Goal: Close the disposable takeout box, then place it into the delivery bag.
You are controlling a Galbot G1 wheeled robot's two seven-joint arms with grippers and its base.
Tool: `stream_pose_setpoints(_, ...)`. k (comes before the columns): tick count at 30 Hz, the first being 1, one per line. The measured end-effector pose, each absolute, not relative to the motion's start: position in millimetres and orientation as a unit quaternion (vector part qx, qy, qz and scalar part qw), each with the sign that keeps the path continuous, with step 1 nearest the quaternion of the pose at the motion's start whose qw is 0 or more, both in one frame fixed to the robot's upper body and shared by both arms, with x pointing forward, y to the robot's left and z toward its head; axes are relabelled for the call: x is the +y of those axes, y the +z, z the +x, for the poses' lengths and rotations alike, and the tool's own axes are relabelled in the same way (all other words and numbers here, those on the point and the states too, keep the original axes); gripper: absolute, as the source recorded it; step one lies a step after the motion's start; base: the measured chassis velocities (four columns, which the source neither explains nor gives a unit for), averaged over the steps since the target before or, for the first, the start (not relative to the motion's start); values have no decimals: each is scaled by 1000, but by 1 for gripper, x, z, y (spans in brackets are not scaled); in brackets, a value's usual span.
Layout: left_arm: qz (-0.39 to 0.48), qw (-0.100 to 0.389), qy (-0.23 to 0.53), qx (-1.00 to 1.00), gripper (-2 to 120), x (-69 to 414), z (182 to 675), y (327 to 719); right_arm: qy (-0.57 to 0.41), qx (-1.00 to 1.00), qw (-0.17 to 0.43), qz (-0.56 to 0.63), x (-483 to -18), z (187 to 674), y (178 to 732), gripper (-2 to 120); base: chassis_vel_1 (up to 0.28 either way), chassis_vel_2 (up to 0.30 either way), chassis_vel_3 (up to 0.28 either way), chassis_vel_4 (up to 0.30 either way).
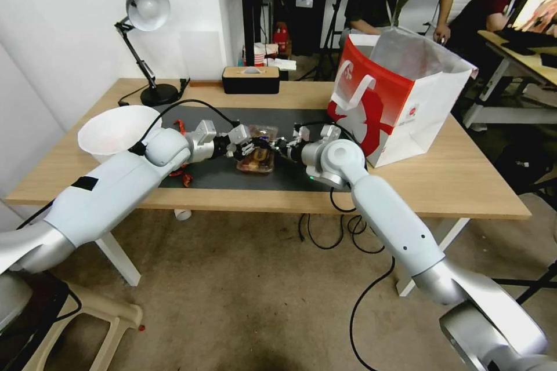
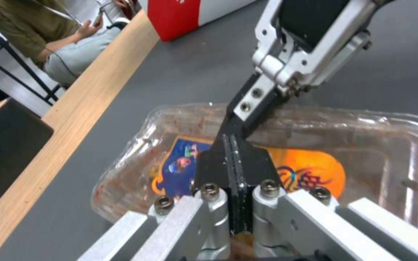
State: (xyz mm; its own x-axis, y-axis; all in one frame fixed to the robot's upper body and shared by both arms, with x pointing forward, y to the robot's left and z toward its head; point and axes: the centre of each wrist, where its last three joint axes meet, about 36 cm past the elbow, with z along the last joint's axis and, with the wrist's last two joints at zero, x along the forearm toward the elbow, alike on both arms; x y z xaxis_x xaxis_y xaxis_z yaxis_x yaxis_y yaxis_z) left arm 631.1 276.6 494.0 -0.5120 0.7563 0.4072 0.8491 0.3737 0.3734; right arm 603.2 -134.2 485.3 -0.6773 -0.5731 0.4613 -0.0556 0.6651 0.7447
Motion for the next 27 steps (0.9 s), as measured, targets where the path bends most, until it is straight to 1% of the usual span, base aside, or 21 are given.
stream_pose_setpoints(7,-489,85,-283,-821,0,285,627,498,-367,-843,348,184,-141,600,487,0,0,0,0,0)
stream_pose_setpoints(14,-498,78,-283,-816,0,304,613,503,-368,-851,325,187,-157,591,497,0,0,0,0,0)
stream_pose_setpoints(18,-507,71,-269,-816,0,320,603,504,-373,-853,308,194,-165,584,506,0,0,0,0,0)
stream_pose_setpoints(21,-503,61,-250,-825,0,347,586,511,-376,-856,288,208,-171,572,515,0,0,0,0,0)
stream_pose_setpoints(22,-503,61,-250,-825,0,347,586,511,-376,-856,288,208,-171,572,515,0,0,0,0,0)
stream_pose_setpoints(24,-494,52,-244,-833,0,365,573,520,-376,-857,278,218,-173,564,521,0,0,0,0,0)
stream_pose_setpoints(26,-480,41,-229,-846,0,388,549,526,-377,-857,262,232,-177,550,531,0,0,0,0,0)
stream_pose_setpoints(27,-480,41,-229,-846,0,388,549,526,-377,-857,262,232,-177,550,531,0,0,0,0,0)
